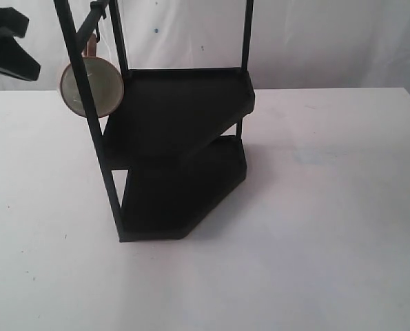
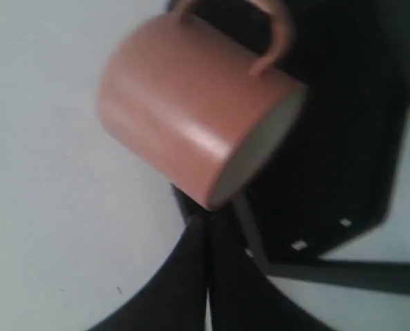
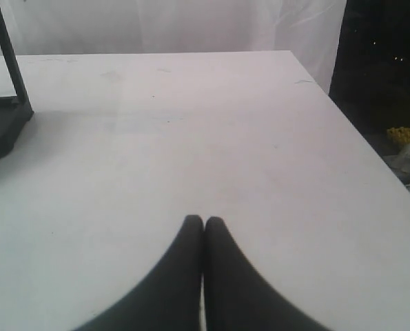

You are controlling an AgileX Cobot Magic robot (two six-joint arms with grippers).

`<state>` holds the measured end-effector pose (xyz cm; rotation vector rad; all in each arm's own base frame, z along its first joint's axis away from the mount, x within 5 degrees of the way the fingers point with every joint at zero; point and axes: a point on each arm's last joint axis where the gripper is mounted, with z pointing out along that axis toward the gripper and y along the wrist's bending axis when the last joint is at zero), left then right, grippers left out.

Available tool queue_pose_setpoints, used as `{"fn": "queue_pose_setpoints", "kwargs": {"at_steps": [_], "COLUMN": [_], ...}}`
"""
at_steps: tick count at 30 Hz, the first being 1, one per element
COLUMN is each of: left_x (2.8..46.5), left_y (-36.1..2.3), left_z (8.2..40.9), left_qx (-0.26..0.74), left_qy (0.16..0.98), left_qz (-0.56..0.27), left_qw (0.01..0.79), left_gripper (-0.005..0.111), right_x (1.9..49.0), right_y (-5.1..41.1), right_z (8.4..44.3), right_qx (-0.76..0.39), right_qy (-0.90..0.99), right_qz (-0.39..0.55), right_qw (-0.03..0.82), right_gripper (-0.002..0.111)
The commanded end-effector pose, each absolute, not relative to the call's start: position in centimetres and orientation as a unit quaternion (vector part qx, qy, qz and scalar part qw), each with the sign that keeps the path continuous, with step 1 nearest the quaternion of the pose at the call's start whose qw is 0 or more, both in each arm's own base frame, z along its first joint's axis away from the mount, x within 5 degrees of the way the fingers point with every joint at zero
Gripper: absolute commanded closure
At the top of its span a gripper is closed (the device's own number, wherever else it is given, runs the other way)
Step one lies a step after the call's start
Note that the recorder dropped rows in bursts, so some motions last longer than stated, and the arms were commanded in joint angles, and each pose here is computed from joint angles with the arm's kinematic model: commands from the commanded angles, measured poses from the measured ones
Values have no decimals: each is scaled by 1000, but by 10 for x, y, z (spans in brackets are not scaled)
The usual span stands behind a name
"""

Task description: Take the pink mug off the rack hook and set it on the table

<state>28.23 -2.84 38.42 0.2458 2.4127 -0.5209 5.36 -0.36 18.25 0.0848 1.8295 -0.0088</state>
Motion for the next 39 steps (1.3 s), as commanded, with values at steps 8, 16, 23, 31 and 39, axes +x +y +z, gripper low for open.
{"fn": "queue_pose_setpoints", "kwargs": {"at_steps": [8, 16, 23, 31, 39], "left_x": [216, 239, 259, 288, 312], "left_y": [-36, -29, -20, -18, -29], "left_z": [424, 380, 383, 365, 379], "left_qx": [128, 87, 37, -9, 64], "left_qy": [898, 904, 870, 866, 866], "left_qz": [-213, -190, -159, -181, -224], "left_qw": [362, 372, 466, 466, 442], "left_gripper": [107, 107, 107, 89, 76], "right_x": [53, 53, 53, 53, 53], "right_y": [-4, -4, -4, -4, -4], "right_z": [182, 182, 182, 182, 182], "right_qx": [39, 39, 39, 39, 39], "right_qy": [790, 790, 790, 790, 790], "right_qz": [-6, -6, -6, -6, -6], "right_qw": [612, 612, 612, 612, 612], "right_gripper": [108, 108, 108, 108, 108]}}
